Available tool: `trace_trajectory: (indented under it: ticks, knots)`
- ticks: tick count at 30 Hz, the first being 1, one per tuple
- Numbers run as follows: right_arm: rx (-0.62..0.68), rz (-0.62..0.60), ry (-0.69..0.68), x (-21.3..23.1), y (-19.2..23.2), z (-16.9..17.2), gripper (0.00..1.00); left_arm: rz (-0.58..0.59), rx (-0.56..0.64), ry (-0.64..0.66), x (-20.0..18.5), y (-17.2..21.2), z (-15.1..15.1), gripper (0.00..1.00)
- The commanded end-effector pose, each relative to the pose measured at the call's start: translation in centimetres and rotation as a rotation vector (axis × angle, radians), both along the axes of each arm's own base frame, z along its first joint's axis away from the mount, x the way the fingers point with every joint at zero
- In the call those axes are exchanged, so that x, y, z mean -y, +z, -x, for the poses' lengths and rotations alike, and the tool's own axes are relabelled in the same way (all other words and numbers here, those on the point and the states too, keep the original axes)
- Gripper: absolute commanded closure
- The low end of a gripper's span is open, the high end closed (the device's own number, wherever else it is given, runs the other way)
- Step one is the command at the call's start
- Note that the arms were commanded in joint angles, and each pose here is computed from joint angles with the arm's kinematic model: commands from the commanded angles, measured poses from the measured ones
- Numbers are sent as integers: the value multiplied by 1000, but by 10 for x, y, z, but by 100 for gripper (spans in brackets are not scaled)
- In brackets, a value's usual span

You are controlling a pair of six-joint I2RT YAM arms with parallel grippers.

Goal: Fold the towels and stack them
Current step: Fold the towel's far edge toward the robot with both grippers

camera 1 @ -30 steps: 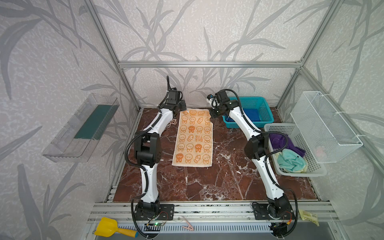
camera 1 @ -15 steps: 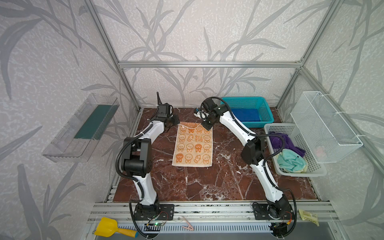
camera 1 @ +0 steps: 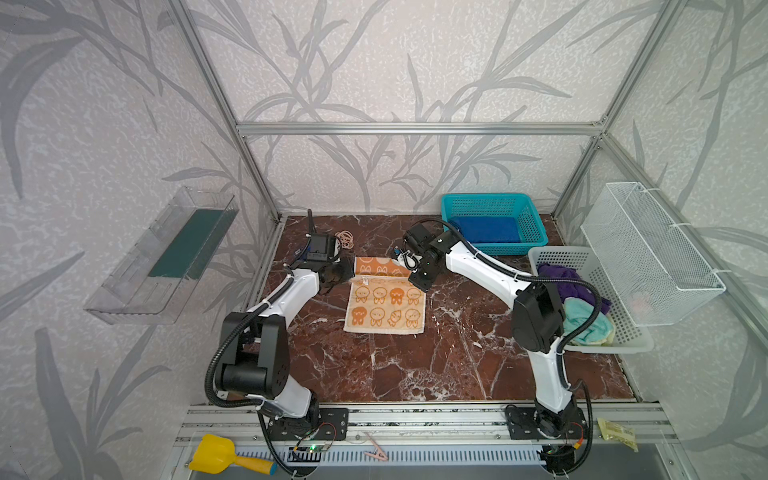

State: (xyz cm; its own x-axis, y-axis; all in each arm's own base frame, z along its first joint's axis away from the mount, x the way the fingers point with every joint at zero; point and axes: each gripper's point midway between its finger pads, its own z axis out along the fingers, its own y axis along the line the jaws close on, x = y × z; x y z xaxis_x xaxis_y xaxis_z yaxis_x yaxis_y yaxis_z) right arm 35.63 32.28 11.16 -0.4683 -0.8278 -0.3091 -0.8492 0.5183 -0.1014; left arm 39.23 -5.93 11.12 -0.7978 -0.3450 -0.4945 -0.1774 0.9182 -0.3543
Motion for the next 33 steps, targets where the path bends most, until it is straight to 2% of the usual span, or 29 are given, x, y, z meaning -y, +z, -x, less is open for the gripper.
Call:
trace_trajectory:
  ticks: [1, 10, 16, 21, 33]
  knots:
    - [-8, -41, 0, -4, 5, 21, 100, -5, 40, 36, -7, 14, 14, 100]
    - [-65, -87, -6, -12, -10, 64, 100, 10, -15, 32, -6, 8, 53, 100]
    - [-53, -93, -23, -6, -5, 69, 100, -26, -48, 59, -10, -4, 87, 100]
    - [-64, -98, -16, -3, -2, 77, 100, -37, -89, 66, -9, -14, 104, 100]
    - [-209, -89, 3, -4, -55, 107, 100, -8, -218, 123, -10, -58, 134, 100]
